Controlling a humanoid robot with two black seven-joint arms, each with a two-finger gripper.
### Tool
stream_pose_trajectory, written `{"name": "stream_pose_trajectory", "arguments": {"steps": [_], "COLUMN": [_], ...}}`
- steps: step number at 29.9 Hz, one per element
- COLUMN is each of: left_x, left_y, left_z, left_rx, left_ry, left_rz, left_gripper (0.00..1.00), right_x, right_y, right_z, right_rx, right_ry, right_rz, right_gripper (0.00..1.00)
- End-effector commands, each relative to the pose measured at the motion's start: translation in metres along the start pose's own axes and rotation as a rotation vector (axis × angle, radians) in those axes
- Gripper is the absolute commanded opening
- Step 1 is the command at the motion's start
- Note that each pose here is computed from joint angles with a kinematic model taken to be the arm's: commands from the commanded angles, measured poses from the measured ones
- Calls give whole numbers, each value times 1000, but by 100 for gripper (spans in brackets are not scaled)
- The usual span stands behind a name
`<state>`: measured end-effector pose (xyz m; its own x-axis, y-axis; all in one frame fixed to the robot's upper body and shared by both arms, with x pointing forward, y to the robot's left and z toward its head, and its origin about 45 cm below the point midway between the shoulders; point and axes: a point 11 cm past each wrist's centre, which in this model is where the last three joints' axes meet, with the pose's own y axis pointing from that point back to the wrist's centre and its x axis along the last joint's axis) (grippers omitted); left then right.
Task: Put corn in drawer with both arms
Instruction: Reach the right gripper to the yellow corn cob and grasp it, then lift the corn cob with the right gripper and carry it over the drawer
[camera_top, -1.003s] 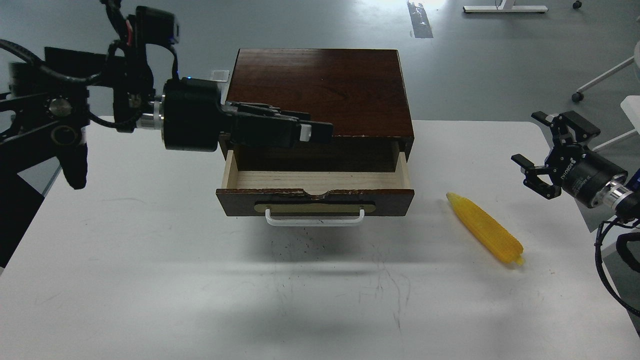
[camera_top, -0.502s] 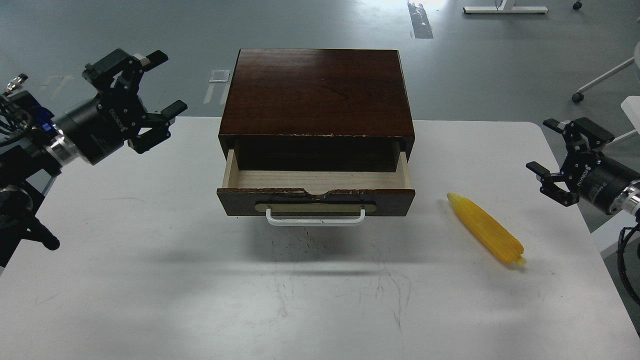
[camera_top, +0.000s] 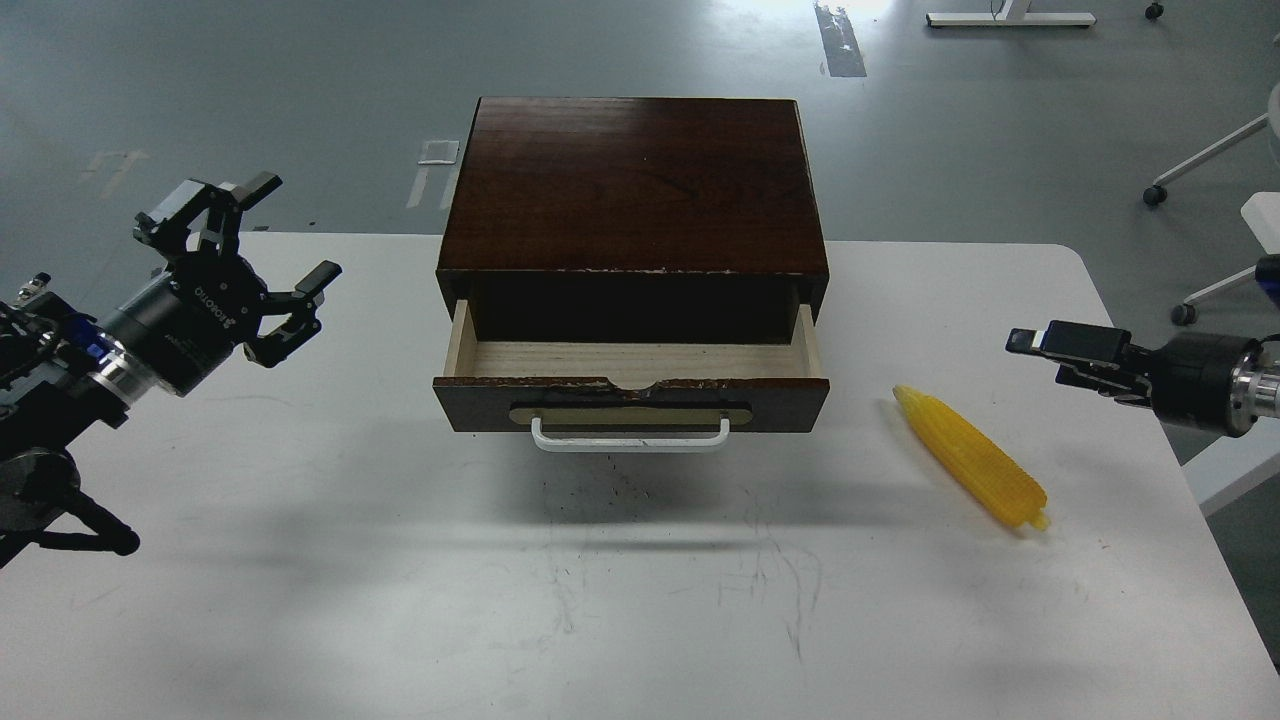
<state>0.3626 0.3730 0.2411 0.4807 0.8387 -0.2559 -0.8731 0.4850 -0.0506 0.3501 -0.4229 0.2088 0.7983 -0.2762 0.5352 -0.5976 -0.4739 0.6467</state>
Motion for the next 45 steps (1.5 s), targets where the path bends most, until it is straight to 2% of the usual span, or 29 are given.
{"name": "stream_pose_trajectory", "arguments": {"steps": [1, 8, 14, 18, 19, 21, 22, 23, 25, 27, 28, 30, 33, 37, 40, 43, 45], "left_x": [0, -2, -5, -5, -6, -5, -5, -5, -5, -5, -5, -5, -4, -4, -4, -4, -3], "left_y": [0, -1, -3, -3, -3, -4, -4, -4, -3, -4, -4, -4, -4, -4, -4, -4, -4], "left_z": [1, -2, -4, -4, -5, -3, -3, -3, -4, -3, -3, -1, -1, 0, 1, 1, 3], "left_rx": [0, 4, 0, -2, 0, -2, -2, -2, -1, -4, -5, -10, -9, -9, -11, -11, -19], "left_ry": [-2, -1, 9, 10, 10, 8, 8, 8, 9, 8, 8, 7, 6, 5, 2, 2, 1], "left_rz": [-3, -9, -15, -16, -16, -16, -16, -16, -15, -16, -16, -15, -15, -14, -14, -14, -12], "left_gripper": [99, 99, 99, 99, 99, 99, 99, 99, 99, 99, 99, 99, 99, 99, 99, 99, 99], "right_x": [-17, -42, -46, -49, -53, -57, -57, -58, -60, -62, -61, -59, -40, 5, 78, 111, 134], "right_y": [-10, -33, -46, -47, -48, -50, -50, -50, -50, -49, -49, -49, -48, -38, -13, 1, 12], "right_z": [5, 2, 3, 7, 9, 9, 10, 9, 10, 11, 11, 9, -4, -39, -107, -142, -184], "right_rx": [-52, -55, -70, -88, -91, -91, -92, -91, -93, -97, -97, -94, -77, -33, 31, 54, 91], "right_ry": [169, 256, 333, 349, 351, 358, 360, 362, 367, 379, 381, 385, 413, 476, 603, 669, 753], "right_rz": [-82, -187, -208, -230, -243, -256, -256, -257, -264, -276, -276, -272, -236, -143, 8, 82, 133], "right_gripper": [100, 100, 100, 93, 89, 65, 44, 35, 22, 16, 9, 2, 0, 0, 0, 0, 0]}}
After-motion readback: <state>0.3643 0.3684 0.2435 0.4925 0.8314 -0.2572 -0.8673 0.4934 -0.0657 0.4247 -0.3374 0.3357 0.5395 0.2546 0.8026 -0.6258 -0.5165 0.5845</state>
